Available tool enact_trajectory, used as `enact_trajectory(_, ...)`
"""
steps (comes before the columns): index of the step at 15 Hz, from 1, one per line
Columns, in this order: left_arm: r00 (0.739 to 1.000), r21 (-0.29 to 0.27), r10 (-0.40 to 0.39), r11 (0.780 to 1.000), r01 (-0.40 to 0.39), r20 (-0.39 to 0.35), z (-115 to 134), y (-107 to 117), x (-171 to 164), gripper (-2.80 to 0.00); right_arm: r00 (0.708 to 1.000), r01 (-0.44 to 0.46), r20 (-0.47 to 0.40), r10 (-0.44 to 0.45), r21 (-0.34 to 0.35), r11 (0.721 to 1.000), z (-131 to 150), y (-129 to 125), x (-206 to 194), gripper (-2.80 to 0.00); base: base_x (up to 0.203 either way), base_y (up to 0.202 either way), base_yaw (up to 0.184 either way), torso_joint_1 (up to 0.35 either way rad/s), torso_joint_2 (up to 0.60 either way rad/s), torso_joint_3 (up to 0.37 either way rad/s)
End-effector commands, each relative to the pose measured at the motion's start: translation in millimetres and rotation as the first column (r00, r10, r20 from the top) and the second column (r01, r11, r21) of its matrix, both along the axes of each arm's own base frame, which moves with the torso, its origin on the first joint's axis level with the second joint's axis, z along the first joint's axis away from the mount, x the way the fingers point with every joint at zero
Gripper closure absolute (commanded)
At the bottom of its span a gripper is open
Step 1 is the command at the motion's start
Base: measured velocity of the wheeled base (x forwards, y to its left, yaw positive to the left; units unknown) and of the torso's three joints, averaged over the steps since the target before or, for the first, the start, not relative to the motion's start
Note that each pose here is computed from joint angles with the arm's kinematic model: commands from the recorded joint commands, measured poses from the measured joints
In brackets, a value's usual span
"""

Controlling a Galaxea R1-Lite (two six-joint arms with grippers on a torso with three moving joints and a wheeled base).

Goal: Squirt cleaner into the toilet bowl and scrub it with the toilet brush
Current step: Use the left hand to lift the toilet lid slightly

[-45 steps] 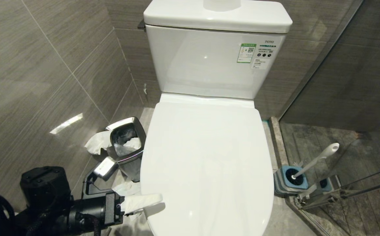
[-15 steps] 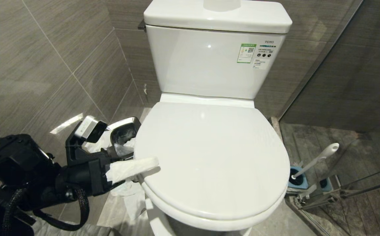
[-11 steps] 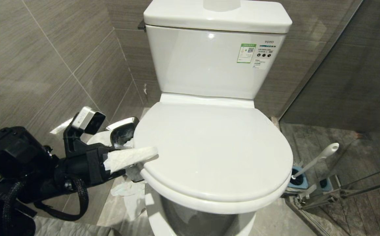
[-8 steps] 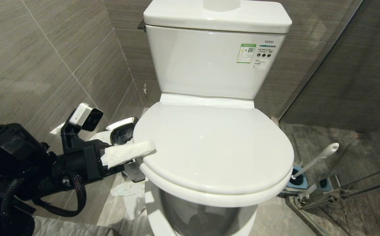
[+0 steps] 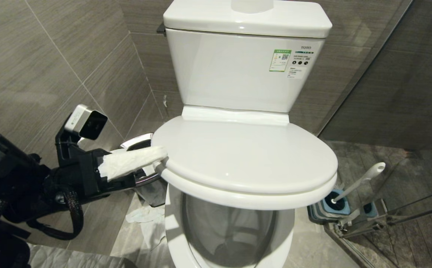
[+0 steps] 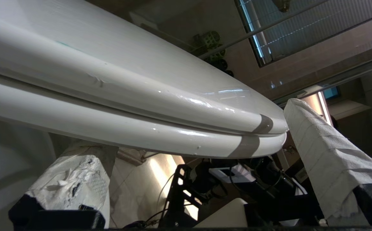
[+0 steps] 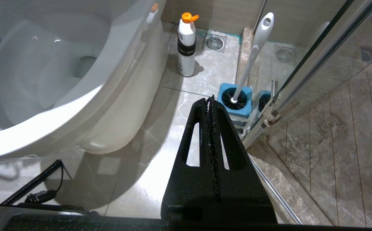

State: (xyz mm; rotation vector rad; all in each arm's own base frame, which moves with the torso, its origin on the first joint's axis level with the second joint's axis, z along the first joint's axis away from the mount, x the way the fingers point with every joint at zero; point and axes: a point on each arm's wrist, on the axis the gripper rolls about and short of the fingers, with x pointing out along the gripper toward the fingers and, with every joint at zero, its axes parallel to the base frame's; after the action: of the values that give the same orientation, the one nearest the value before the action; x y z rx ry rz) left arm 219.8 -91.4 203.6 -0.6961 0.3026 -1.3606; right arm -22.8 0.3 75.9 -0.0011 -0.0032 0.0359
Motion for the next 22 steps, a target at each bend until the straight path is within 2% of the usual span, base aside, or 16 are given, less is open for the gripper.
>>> enact_trajectory(1, 0.999, -0.019, -0.01, 1.0, 0.01, 0.037, 12, -1, 0, -2.8, 1.0, -0.001, 0.0, 0.001, 0.0, 1.0, 0, 0, 0, 0.0, 0.0, 0.0, 0.0, 0.0, 0.0, 0.0)
enact_trajectory(3, 0.998, -0.032, -0.014, 0.999, 0.016, 0.064, 20, -2, 3, -2.8, 1.0, -0.001, 0.001, 0.001, 0.0, 1.0, 0, 0, 0, 0.0, 0.0, 0.0, 0.0, 0.0, 0.0, 0.0)
enact_trajectory(7, 0.997, -0.071, -0.028, 0.997, 0.034, 0.076, 40, -4, 8, -2.8, 1.0, -0.001, 0.001, 0.001, 0.0, 1.0, 0, 0, 0, 0.0, 0.0, 0.0, 0.0, 0.0, 0.0, 0.0)
enact_trajectory(16, 0.975, -0.127, -0.014, 0.991, 0.043, 0.221, 82, -11, 39, -2.8, 1.0, -0.001, 0.0, 0.001, 0.0, 1.0, 0, 0, 0, 0.0, 0.0, 0.0, 0.0, 0.0, 0.0, 0.0)
enact_trajectory(22, 0.941, -0.124, 0.039, 0.992, 0.003, 0.337, 84, -17, 72, -2.8, 1.0, -0.001, 0.001, 0.001, 0.0, 1.0, 0, 0, 0, 0.0, 0.0, 0.0, 0.0, 0.0, 0.0, 0.0)
